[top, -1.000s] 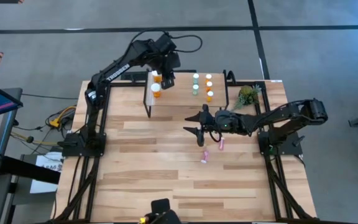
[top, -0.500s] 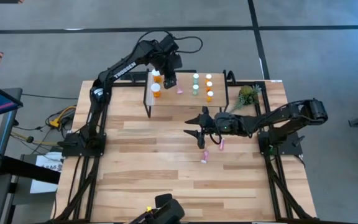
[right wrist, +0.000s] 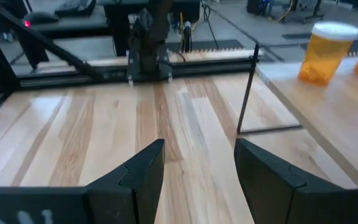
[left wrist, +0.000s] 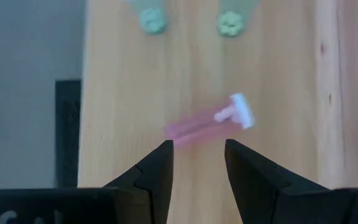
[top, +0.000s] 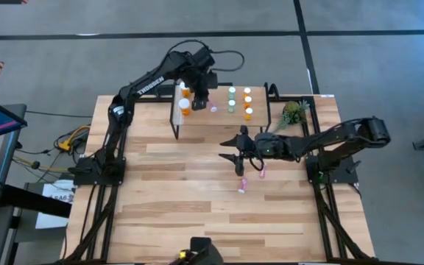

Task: Pick and place medicine bottles onto shelf by color
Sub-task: Put the bottom right pink pill bottle on the shelf

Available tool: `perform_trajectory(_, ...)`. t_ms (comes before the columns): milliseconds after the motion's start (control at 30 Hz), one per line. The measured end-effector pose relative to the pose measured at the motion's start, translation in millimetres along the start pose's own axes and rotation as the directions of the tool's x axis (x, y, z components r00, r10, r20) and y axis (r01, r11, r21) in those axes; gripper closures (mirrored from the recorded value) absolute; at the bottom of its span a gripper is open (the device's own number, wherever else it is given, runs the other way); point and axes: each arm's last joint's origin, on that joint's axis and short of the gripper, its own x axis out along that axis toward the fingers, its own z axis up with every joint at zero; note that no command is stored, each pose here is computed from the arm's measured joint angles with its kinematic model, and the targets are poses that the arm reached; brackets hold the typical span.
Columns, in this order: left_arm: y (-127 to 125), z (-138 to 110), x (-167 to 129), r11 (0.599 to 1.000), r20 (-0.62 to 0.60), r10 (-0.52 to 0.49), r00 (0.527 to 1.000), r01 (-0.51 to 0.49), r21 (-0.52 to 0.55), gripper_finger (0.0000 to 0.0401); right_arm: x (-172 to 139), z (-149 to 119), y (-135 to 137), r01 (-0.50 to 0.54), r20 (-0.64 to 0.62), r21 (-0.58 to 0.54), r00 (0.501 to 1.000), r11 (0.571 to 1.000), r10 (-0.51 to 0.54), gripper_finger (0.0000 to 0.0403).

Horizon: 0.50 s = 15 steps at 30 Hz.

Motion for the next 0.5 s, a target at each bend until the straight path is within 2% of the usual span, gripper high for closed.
perform_trajectory(133,-12,7,3,0.987,-0.059,0.072,0.996,-0.062,0.151,0.027,-9,6,-1,-0.001,-0.007,-0.003,1.0,1.0,0.001,0.0187)
perform_trajectory(233,-18,10,4,0.972,-0.076,0.097,0.992,-0.077,0.224,0.027,-17,9,-1,-0.002,-0.027,-0.008,1.0,1.0,0.002,0.0187)
perform_trajectory(500,-25,11,4,0.957,-0.083,0.069,0.994,-0.043,0.287,0.0241,-41,20,5,-0.001,-0.032,-0.029,0.999,1.0,0.0,0.0187)
